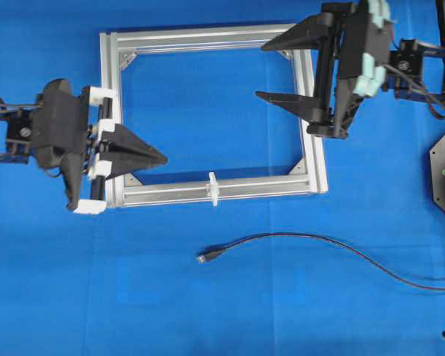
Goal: Insert the wire through the string loop located in the center.
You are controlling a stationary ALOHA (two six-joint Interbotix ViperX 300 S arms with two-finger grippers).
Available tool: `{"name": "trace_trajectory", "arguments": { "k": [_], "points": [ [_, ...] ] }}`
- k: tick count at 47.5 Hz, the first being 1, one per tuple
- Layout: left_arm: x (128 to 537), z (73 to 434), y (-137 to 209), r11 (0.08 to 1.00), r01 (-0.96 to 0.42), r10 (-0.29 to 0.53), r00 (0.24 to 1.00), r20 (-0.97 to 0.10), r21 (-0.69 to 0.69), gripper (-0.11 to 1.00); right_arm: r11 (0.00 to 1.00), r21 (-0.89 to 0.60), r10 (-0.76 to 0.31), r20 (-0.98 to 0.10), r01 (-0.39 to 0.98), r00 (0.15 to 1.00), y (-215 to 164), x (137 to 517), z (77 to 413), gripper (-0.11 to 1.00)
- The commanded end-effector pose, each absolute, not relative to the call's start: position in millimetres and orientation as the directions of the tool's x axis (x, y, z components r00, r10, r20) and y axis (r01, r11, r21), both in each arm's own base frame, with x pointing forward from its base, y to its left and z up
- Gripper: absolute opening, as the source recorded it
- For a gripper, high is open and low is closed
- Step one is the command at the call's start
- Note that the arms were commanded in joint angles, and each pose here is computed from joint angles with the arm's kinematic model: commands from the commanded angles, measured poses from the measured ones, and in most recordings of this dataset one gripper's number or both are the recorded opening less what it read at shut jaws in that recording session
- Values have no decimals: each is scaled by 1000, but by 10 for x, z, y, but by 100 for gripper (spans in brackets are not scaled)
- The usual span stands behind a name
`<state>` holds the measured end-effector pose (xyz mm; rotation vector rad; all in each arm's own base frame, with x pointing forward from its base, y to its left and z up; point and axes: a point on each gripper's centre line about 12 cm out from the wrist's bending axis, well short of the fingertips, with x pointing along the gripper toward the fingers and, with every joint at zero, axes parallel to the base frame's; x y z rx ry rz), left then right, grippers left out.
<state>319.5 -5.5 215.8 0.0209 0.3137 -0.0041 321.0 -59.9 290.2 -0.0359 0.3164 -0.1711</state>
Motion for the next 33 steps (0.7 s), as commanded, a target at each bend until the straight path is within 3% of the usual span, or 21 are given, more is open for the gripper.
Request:
{"name": "trace_trajectory", "arguments": {
  "k": [1,8,17,27,33],
  "points": [
    [3253,2198,92,999,-38,42,954,-297,19,0,991,-71,-125,-228,112,966,-423,3192,3159,75],
    [3260,2209,334,994,-112,113,950,-292,19,0,996,-89,10,-183,-27,983,21,3097,3285,75],
    [3269,2315,619,980,-198,197,950,-244,21,0,983,-92,133,-221,-157,966,414,3029,3197,75],
    [3354,2684,651,978,-207,210,974,-90,33,0,983,-87,122,-333,-160,935,414,3156,2846,75],
    [3374,2846,533,984,-175,176,984,-38,30,0,988,-85,85,-413,-131,907,312,3256,2602,75]
  ]
}}
